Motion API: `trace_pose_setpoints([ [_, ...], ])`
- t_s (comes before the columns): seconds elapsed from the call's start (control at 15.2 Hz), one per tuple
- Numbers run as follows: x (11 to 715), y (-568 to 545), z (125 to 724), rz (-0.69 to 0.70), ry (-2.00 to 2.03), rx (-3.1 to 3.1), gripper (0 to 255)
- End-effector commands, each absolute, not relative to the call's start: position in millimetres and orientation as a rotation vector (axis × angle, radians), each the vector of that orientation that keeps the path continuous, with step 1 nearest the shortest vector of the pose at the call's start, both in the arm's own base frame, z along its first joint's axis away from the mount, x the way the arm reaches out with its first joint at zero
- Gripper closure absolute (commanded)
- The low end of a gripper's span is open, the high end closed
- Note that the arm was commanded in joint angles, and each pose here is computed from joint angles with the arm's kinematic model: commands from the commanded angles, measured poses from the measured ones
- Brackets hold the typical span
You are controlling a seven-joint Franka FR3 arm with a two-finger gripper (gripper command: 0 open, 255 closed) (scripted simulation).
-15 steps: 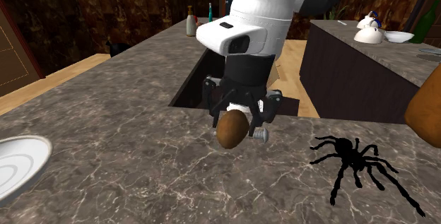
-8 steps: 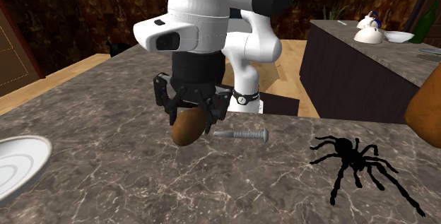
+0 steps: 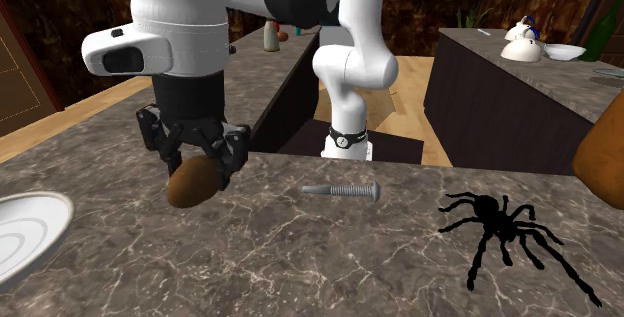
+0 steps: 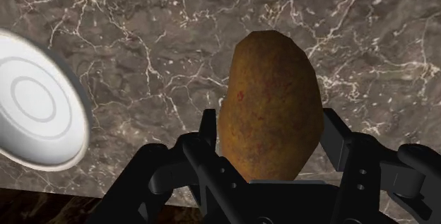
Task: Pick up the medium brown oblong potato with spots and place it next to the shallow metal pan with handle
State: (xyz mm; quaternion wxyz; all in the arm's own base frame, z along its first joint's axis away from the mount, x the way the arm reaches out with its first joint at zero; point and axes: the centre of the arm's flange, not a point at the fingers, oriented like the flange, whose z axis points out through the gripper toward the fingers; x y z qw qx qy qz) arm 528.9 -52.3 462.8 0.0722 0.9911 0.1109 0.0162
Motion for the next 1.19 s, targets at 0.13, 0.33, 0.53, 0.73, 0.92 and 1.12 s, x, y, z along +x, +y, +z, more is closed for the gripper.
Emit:
trace_pose_setpoints([
  [0.13, 547, -105, 464, 0.049, 0.335, 2.977, 255],
  [0.33, 562, -142, 464, 0.049, 0.335, 2.977, 255],
  [0.53, 577, -179, 464, 0.049, 0.335, 2.977, 255],
  [0.73, 591, -215, 464, 0.049, 0.335, 2.977, 255],
  [0.92, 601, -239, 459, 0.049, 0.335, 2.977, 255],
  [1.12, 601, -239, 443, 0.049, 0.335, 2.977, 255],
])
